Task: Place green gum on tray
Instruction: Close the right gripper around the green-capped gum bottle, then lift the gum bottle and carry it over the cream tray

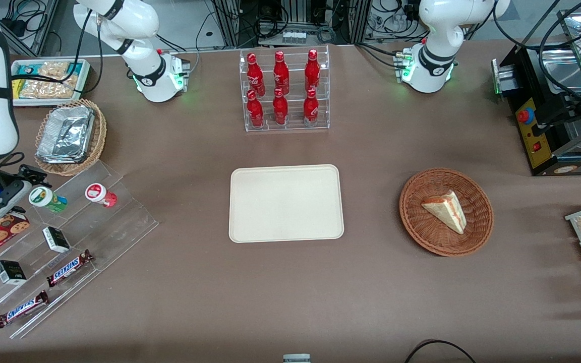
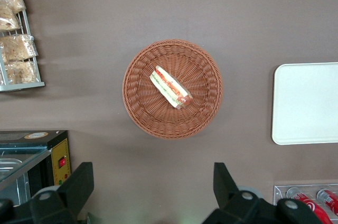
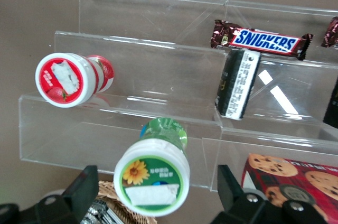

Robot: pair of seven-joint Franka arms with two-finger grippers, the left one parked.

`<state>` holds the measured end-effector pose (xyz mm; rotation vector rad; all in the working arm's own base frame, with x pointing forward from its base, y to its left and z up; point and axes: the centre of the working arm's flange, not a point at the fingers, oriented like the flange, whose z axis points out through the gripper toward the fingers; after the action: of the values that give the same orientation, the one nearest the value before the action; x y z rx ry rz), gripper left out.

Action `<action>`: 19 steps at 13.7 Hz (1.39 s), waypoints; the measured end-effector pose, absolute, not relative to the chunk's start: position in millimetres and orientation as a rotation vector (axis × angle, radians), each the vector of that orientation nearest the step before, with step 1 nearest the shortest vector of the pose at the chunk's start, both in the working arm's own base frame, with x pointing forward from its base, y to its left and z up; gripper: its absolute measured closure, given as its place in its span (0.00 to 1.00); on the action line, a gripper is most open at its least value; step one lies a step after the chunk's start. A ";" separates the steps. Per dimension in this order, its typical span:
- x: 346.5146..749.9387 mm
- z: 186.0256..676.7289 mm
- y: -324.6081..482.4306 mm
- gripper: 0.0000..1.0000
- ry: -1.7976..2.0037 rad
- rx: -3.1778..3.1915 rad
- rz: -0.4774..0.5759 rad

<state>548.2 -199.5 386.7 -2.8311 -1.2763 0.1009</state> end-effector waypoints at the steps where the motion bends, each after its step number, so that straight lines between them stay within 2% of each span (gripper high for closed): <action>1: 546.9 383.1 -198.9 0.00 -1.274 -2.829 0.102; 3: 545.0 377.4 -197.9 0.05 -1.266 -2.825 0.096; 6: 544.2 375.6 -196.9 0.40 -1.264 -2.822 0.098; 12: 564.3 413.0 -157.1 0.41 -1.215 -2.843 0.096; 15: 581.5 421.4 -87.1 0.41 -1.100 -2.895 0.113; 19: 589.2 404.1 34.7 0.41 -0.934 -2.966 0.172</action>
<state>589.2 34.7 404.1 -2.9657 -0.9336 0.1721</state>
